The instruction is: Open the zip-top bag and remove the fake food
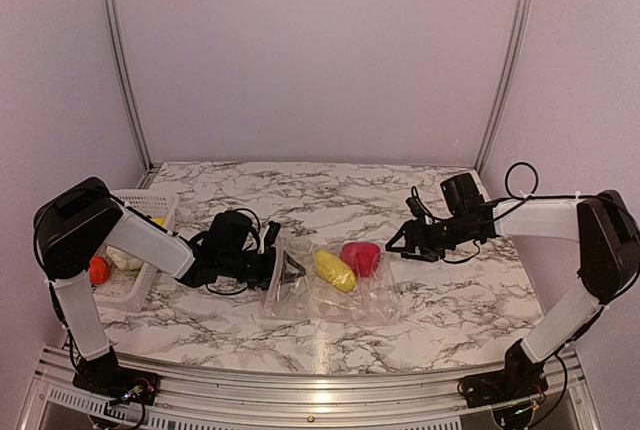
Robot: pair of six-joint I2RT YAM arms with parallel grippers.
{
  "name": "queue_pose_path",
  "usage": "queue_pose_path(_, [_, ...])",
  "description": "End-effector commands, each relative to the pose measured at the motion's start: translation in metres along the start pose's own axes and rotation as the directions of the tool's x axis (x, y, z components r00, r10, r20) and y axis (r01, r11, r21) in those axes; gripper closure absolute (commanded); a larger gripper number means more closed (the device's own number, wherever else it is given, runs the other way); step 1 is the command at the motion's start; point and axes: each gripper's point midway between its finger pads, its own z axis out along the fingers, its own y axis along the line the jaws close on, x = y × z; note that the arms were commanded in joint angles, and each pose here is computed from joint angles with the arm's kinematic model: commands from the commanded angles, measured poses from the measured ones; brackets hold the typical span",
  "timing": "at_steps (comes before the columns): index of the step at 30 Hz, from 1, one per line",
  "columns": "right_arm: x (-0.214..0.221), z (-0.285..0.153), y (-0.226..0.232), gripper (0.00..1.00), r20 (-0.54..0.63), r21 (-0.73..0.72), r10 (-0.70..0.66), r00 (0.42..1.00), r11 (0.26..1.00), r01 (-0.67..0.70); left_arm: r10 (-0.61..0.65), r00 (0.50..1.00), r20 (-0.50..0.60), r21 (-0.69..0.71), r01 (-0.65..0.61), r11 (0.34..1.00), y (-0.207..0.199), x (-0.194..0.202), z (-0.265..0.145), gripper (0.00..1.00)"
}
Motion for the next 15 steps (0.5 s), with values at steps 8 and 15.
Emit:
queue_pose_path(8, [-0.053, 0.037, -0.012, 0.44, 0.02, -0.047, 0.021, 1.0, 0.999, -0.02, 0.034, 0.999, -0.003, 0.037, -0.034, 0.999, -0.012, -0.009, 0.011, 0.49])
queue_pose_path(15, [-0.028, 0.061, 0.002, 0.64, -0.066, -0.136, -0.013, 0.998, 0.991, 0.004, 0.028, 1.0, 0.005, 0.076, -0.028, 0.997, -0.021, -0.021, 0.026, 0.47])
